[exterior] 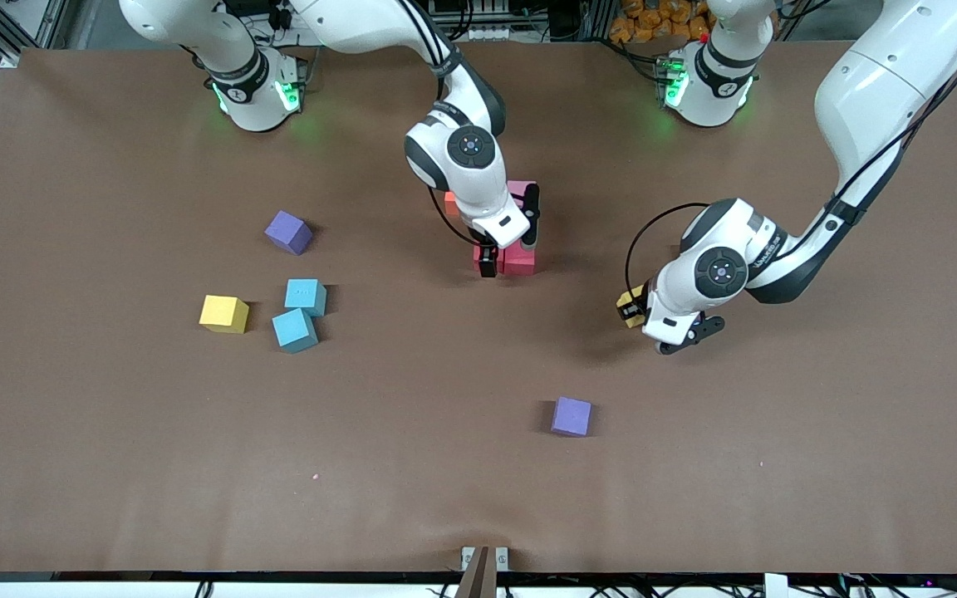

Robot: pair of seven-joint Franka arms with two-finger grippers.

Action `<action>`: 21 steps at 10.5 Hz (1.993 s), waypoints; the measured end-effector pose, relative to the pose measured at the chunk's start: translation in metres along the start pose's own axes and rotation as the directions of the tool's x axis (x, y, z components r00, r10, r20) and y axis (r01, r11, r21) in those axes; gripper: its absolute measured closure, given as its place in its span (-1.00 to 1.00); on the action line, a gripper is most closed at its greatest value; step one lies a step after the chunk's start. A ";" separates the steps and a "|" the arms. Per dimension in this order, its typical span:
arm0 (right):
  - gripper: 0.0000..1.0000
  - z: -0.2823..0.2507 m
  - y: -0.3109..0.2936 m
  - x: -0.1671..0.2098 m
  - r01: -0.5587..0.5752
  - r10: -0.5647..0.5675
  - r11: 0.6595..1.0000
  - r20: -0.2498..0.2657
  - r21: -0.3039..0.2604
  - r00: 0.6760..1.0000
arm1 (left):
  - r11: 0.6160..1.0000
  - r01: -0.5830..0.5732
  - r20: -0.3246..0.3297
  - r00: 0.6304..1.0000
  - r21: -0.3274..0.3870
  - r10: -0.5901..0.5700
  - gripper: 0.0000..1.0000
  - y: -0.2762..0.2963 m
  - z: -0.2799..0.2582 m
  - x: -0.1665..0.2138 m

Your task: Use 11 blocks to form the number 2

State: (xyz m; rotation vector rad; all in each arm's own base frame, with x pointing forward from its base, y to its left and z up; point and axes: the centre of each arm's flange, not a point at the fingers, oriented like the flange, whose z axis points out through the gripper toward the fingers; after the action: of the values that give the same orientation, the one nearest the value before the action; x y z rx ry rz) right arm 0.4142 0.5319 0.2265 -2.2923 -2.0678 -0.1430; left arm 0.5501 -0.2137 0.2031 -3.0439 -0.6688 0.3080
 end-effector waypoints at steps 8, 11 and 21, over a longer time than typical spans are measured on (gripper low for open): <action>-1.00 -0.080 0.155 -0.134 -0.313 0.312 0.950 0.029 0.022 0.950 | 0.969 0.231 -0.047 0.971 -0.084 -0.235 -0.13 0.081 -0.055 -0.031; -1.00 -0.086 0.220 -0.233 -0.476 0.476 0.879 0.053 -0.008 0.878 | 0.938 0.321 -0.027 0.945 -0.133 -0.327 -0.13 0.132 -0.077 -0.080; -1.00 -0.043 0.239 -0.352 -0.874 0.875 0.477 0.147 -0.094 0.461 | 0.841 0.512 0.017 0.856 -0.174 -0.517 -0.13 0.228 -0.089 -0.247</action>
State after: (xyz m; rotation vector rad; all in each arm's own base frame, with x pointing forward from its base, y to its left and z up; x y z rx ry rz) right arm 0.6149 0.1543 0.2388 -3.1092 -0.6172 0.1162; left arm 0.4421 -0.5211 0.3249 -2.8463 -1.5373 0.1944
